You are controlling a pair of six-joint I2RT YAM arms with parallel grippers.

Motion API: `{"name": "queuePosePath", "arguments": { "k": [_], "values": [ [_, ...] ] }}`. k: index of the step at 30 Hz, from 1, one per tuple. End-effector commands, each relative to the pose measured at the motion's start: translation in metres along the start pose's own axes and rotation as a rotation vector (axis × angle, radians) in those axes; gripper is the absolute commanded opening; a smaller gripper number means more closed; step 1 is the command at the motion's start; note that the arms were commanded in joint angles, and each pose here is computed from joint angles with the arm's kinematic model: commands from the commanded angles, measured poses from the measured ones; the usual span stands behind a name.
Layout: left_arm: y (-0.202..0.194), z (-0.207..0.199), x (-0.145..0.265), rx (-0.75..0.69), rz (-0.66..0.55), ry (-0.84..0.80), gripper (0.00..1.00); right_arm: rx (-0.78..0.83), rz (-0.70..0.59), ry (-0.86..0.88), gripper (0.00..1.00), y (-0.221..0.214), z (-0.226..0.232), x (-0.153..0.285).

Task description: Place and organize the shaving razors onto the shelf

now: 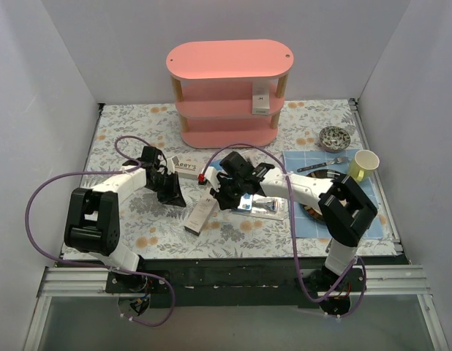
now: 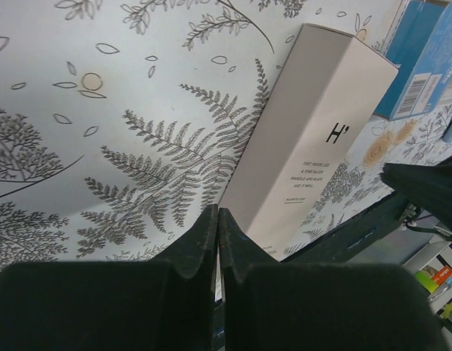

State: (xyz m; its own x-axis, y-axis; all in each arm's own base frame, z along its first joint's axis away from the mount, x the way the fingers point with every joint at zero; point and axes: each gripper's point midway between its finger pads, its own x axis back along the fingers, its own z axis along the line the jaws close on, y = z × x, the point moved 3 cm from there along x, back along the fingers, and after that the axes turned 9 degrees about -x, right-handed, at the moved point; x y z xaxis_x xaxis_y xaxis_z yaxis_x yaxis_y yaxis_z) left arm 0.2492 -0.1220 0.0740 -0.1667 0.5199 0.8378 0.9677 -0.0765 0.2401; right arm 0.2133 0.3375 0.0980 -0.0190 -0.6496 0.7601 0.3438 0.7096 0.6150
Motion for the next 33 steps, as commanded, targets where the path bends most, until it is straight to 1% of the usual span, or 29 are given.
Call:
{"name": "queuePosePath", "arguments": {
  "k": [1,4,9,12,17,25,27,31,32,33],
  "values": [
    [-0.003,-0.015,-0.005,0.019,0.020,-0.058,0.00,-0.115,-0.010,0.006,0.01,0.007,0.000,-0.017],
    [-0.002,-0.022,-0.010,0.014,0.032,-0.090,0.01,-0.113,-0.023,-0.011,0.01,0.017,-0.008,-0.027],
    [0.011,-0.038,-0.018,-0.022,0.056,-0.166,0.05,-0.102,-0.026,-0.055,0.01,0.026,-0.024,-0.042],
    [0.019,-0.044,-0.021,-0.055,0.058,-0.170,0.05,-0.090,-0.039,-0.074,0.01,0.033,-0.030,-0.044],
    [0.021,-0.047,-0.024,-0.071,0.062,-0.165,0.05,-0.082,-0.046,-0.088,0.01,0.036,-0.032,-0.045],
    [0.017,-0.045,-0.014,-0.106,0.038,-0.126,0.05,-0.082,-0.031,-0.122,0.01,0.025,-0.033,-0.037],
    [0.018,-0.045,-0.008,-0.124,0.014,-0.102,0.06,-0.078,-0.034,-0.132,0.01,0.025,-0.033,-0.033],
    [0.017,-0.039,0.000,-0.145,-0.015,-0.045,0.06,-0.081,0.006,-0.122,0.01,0.008,-0.028,-0.026],
    [0.020,-0.033,0.002,-0.150,-0.028,-0.001,0.06,-0.089,0.031,-0.106,0.01,0.001,-0.024,-0.024],
    [0.022,-0.030,0.006,-0.151,-0.037,0.019,0.05,-0.084,0.029,-0.095,0.01,0.000,-0.019,-0.019]
  ]
}}
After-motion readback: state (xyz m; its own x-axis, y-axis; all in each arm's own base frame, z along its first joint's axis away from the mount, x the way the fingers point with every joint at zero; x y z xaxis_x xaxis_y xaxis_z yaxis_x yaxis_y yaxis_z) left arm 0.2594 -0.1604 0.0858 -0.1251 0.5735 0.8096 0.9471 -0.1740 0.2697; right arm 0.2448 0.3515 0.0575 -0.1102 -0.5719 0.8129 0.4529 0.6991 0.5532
